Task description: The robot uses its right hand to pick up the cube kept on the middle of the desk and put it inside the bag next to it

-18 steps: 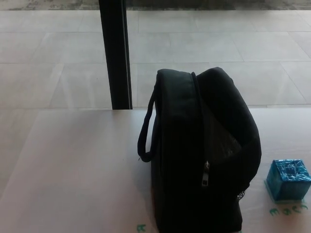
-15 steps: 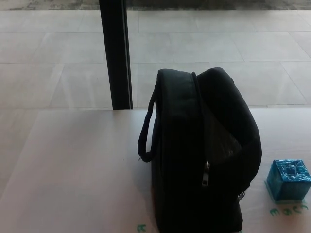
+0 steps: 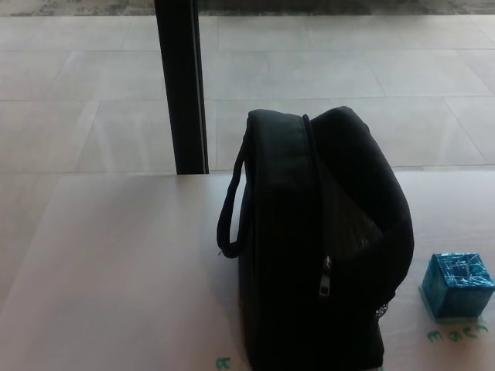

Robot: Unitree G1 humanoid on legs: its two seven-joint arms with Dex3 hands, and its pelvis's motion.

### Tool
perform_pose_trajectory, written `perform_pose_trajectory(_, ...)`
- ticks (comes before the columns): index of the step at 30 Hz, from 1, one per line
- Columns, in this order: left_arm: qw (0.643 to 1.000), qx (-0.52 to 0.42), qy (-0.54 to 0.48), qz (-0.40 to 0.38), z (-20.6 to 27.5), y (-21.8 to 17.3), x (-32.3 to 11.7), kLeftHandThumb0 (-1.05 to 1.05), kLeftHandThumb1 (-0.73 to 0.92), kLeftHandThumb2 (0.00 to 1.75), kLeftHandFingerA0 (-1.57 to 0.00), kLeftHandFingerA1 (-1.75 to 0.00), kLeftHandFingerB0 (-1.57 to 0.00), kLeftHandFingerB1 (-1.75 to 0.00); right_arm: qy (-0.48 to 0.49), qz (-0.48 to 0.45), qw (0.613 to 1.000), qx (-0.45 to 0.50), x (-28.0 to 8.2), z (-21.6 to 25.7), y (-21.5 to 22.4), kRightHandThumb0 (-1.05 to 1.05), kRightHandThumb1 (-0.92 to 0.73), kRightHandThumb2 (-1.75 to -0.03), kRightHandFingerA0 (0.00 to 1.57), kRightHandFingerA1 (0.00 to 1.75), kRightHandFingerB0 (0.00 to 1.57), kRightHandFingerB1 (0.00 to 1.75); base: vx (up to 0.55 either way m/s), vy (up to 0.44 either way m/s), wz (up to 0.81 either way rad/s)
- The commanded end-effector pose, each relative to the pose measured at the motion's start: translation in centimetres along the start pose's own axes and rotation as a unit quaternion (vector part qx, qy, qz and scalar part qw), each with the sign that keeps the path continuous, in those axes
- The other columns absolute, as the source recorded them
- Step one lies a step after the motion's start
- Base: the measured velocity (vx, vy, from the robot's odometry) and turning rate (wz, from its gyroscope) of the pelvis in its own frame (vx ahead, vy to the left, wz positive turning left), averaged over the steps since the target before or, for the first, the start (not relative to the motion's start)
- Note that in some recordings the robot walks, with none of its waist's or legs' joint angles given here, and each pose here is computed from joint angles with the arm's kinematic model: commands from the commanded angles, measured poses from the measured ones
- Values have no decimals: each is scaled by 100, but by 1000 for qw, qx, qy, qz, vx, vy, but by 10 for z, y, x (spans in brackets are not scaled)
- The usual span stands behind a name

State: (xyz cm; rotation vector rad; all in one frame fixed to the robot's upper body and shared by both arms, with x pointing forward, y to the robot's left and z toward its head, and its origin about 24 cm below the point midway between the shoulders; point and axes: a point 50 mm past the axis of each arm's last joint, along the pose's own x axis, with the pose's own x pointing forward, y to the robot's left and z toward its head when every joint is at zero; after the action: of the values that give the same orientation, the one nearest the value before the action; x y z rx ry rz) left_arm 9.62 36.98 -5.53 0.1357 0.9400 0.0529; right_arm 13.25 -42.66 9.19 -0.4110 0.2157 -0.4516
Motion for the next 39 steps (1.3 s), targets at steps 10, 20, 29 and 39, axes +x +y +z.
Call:
perform_pose_trajectory(10, 1000, -16, -7, -16, -3, 4, -4, -39, 53, 110, -3, -52, 0, -50, -204, 169, 964, -17, 36, 135, 90, -95, -64, -104, 4, 44, 10, 12, 0, 0, 0)
perform_pose_trajectory(20, 999, -36, -8, -14, -2, 3, -2, -39, 52, 109, -3, -52, 0, -50, -176, 314, 927, -109, 37, 121, 173, -92, -62, -105, 4, 43, 11, 14, 0, 0, 0)
perform_pose_trajectory(29, 999, -35, -7, -16, 0, 3, -3, -71, 66, 88, -17, -54, -10, -45, -179, 350, 895, -213, 52, 123, 205, -93, -79, -64, 7, 45, 1, 30, 0, 0, 0)
perform_pose_trajectory(39, 1000, -18, 3, -16, -8, 5, -7, -39, 53, 110, -3, -52, 0, -50, -217, 258, 886, -318, 91, 176, 198, -101, -66, -105, 0, 7, 11, 11, 0, 0, 0)
